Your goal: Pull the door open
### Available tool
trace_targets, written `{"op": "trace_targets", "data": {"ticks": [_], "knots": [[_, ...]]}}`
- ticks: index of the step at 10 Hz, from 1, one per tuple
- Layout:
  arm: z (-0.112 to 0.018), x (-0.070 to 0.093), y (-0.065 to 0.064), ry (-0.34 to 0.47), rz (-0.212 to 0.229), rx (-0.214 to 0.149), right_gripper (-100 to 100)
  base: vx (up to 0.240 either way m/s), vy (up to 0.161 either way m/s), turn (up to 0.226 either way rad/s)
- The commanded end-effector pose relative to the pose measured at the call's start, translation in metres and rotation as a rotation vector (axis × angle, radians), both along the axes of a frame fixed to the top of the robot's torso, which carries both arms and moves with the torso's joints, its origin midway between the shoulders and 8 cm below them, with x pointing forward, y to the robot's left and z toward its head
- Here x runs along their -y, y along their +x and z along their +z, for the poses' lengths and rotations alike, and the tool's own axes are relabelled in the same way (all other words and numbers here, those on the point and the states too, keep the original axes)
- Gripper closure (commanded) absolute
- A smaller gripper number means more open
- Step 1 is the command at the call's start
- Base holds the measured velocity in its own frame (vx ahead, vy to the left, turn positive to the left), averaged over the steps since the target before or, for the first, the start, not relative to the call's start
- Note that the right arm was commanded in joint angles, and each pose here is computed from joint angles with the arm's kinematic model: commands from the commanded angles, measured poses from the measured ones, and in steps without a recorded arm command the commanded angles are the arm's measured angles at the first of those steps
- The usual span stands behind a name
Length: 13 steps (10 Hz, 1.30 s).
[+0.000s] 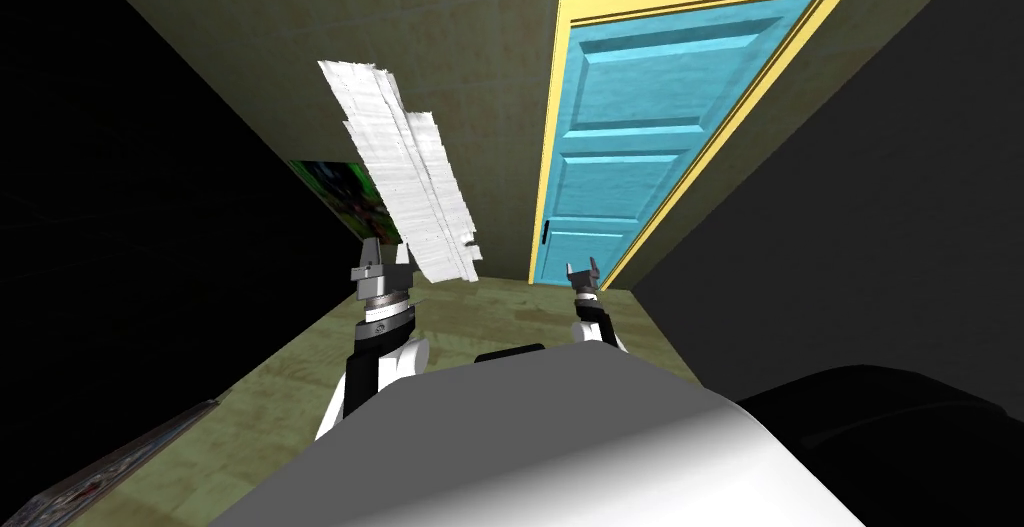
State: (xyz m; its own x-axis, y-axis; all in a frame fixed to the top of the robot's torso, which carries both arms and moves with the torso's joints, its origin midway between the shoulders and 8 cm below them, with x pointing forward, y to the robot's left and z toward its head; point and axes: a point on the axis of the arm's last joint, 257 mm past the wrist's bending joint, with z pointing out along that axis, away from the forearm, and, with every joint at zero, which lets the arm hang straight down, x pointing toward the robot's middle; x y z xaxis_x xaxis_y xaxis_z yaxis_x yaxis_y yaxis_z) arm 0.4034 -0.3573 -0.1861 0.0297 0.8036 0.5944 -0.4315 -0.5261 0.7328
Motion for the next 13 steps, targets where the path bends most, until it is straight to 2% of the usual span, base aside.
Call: {"op": "trace_targets", "data": {"ticks": [1, 13], "knots": [[-0.011, 0.004, 0.001, 0.052, 0.006, 0.001, -100, 0.094, -0.039, 0.12], [-0.088, 0.031, 0.002, 0.408, 0.001, 0.013, -100, 0.09, -0.046, 0.108]]}}
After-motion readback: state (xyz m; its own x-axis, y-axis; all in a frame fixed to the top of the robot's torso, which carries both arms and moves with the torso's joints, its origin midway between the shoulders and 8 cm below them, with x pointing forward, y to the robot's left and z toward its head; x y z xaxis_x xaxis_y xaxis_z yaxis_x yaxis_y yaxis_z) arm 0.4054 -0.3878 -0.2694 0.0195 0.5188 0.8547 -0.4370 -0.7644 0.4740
